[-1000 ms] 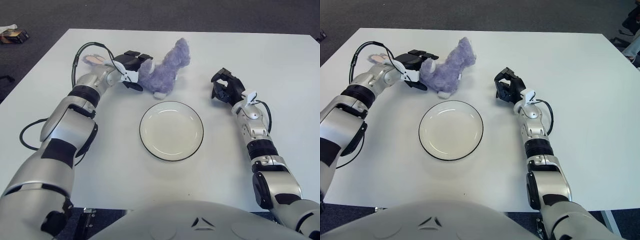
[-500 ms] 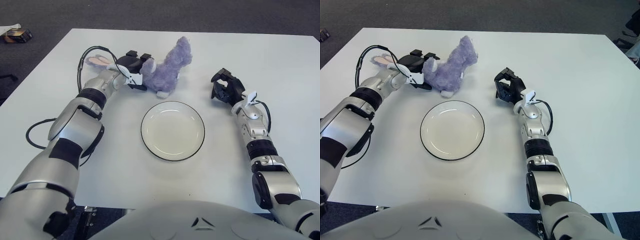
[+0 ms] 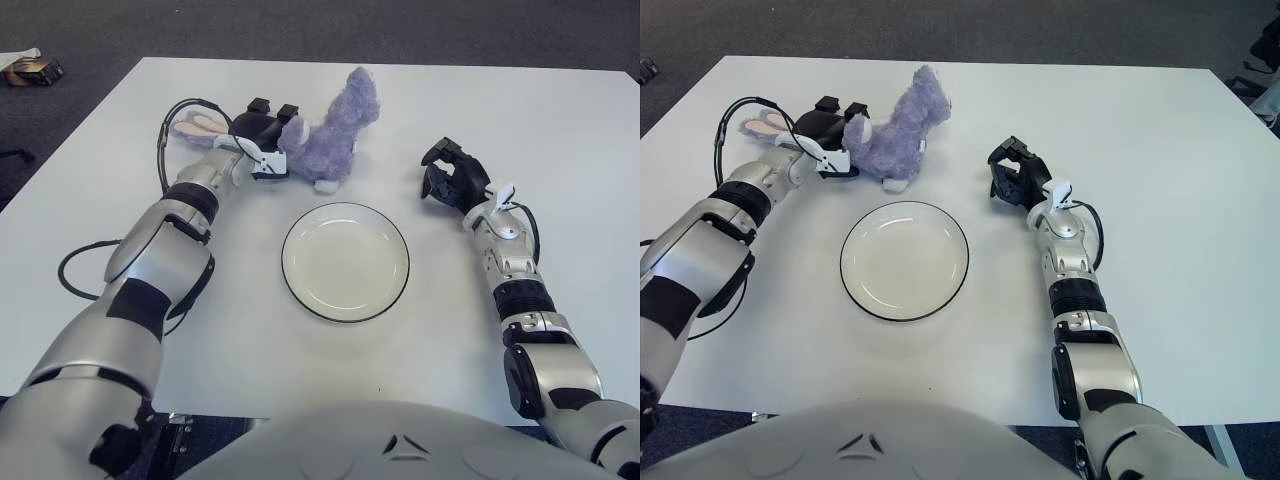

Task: Put the doll into the plate.

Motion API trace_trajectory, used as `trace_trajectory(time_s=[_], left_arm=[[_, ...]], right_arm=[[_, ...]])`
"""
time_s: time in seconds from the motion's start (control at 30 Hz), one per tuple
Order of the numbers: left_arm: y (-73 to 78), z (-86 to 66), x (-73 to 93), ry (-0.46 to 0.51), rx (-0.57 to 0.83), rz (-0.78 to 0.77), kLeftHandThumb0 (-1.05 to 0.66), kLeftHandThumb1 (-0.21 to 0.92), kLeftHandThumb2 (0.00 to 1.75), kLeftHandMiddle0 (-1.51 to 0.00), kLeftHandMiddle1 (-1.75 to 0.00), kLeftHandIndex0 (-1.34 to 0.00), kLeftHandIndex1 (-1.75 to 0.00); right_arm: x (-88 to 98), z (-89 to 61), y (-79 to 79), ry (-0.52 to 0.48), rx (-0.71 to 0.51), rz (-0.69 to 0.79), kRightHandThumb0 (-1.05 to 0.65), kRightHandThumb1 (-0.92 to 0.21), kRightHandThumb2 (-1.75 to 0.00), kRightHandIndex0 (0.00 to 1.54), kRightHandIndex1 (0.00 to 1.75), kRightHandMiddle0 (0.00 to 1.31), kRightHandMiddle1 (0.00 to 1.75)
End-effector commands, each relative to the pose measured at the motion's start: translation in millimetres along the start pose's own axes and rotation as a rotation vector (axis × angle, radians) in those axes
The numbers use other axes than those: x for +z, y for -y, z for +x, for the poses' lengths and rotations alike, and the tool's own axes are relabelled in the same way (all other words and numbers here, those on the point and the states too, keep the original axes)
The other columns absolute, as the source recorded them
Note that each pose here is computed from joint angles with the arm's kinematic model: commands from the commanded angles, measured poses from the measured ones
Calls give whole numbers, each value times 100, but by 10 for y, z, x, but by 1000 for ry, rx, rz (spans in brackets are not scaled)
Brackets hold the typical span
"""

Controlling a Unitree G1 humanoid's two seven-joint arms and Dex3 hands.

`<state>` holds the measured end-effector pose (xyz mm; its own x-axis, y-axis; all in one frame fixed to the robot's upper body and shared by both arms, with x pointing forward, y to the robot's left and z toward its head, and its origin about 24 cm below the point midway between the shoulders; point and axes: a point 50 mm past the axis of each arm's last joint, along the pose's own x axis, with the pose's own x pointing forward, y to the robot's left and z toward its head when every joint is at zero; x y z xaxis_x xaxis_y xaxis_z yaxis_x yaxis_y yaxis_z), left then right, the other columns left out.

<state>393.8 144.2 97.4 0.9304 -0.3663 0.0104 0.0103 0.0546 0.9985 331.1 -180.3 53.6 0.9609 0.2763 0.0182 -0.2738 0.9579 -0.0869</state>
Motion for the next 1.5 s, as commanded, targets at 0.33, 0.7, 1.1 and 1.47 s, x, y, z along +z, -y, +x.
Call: trace_trajectory(time_s=[0.33,0.7,1.1,1.47], left_arm=[[278,-191,-150,-141,53,-111,50,24,140,-66,-175,-81,-175],[307,-215,-184,-173,50,-133,54,15,151,-74,-175,-95,-175],[183,-222,-214,-142,112,-199,54,14,153,-75,-175,-100,-175],[22,-303,-126,-27,315,-289,52,17,149,-72,-175,-97,-175]], right_arm=[[-352,-154,-48,-173,19,32,-37,-74,-77,84,175,30,175],[-354,-150,-53,-175,20,24,-37,-74,-78,85,175,30,175],[-349,-143,-45,-181,18,-18,-37,-76,-75,84,175,29,175],[-352,-131,-51,-192,16,-36,-37,-77,-74,85,175,29,175]])
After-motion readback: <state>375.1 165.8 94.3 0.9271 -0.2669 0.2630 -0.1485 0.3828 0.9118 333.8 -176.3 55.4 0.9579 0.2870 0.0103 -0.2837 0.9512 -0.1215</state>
